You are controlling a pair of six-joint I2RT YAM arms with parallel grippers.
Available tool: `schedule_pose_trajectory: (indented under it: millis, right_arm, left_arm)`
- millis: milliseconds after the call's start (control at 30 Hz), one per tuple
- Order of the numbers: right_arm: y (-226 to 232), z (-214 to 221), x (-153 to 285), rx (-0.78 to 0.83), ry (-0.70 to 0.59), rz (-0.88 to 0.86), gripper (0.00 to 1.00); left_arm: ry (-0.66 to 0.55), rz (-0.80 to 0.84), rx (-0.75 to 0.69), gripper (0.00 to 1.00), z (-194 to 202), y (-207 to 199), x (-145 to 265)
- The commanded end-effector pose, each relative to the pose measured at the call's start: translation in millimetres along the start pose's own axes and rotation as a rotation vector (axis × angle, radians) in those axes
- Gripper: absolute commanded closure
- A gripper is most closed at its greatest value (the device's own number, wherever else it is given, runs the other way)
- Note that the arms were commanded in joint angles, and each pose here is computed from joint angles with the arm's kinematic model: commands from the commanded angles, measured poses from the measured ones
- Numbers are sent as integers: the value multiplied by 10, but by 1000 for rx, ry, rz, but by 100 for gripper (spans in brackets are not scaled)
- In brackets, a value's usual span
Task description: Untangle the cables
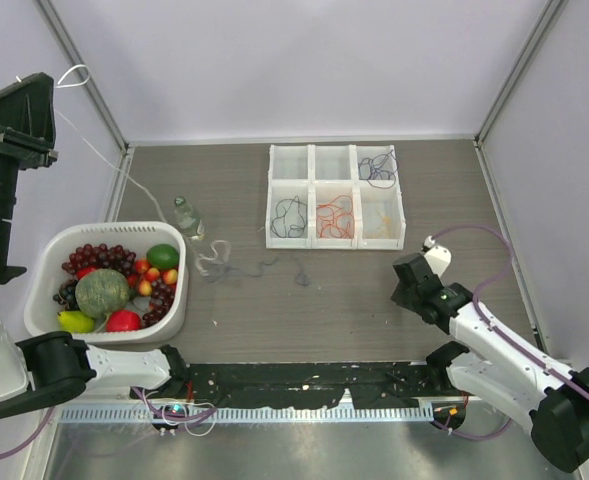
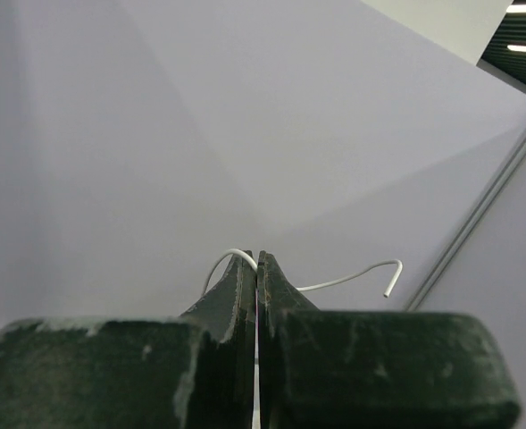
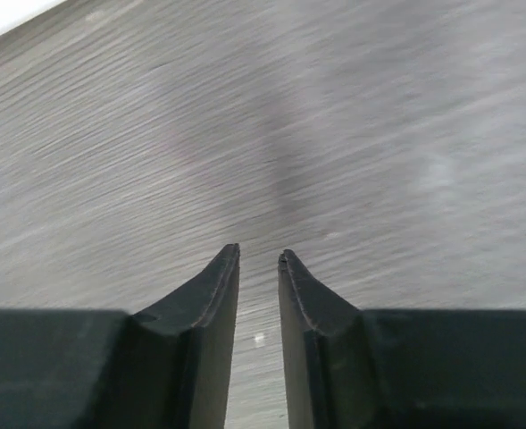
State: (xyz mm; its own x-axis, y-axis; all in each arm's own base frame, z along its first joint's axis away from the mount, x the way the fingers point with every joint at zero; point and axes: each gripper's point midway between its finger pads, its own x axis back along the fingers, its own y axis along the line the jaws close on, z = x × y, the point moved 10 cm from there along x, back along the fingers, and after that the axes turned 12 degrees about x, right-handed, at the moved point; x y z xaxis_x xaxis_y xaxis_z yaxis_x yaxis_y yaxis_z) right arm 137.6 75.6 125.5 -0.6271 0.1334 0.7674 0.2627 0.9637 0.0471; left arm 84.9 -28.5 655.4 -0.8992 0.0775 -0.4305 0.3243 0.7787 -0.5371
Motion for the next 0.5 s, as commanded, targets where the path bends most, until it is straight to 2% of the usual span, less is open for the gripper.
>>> schedule_pose_trajectory:
  millis: [0, 33, 167, 200, 233, 267, 300, 333, 467]
  right_arm:
    - [415, -340, 223, 207, -112, -470, 66]
    - [563, -394, 323, 239, -124, -635, 59]
    - [1002, -729, 709, 437, -268, -902, 44]
    - [1134, -750, 734, 496, -271, -935, 42]
    - [1278, -922, 927, 519, -332, -998, 40]
    - [1441, -881, 936, 580, -316, -1028, 39]
    - [1584, -1048, 1134, 594, -378, -1077, 38]
    - [1750, -1015, 1153, 635, -371, -1112, 37]
    - [2219, -1289, 1560, 574, -491, -1303, 33]
  left_arm:
    - [37, -21, -10, 100, 72, 64, 53]
    - [58, -9, 0, 100, 119, 44, 54]
    - [130, 50, 42, 100, 254, -30, 70]
    - [139, 67, 62, 100, 264, -52, 74]
    - [149, 91, 76, 100, 268, -72, 83]
    - [152, 113, 95, 100, 259, -91, 90]
    - [156, 156, 126, 100, 242, -134, 99]
    - [156, 196, 153, 100, 217, -176, 102]
    - [155, 336, 264, 100, 131, -363, 100]
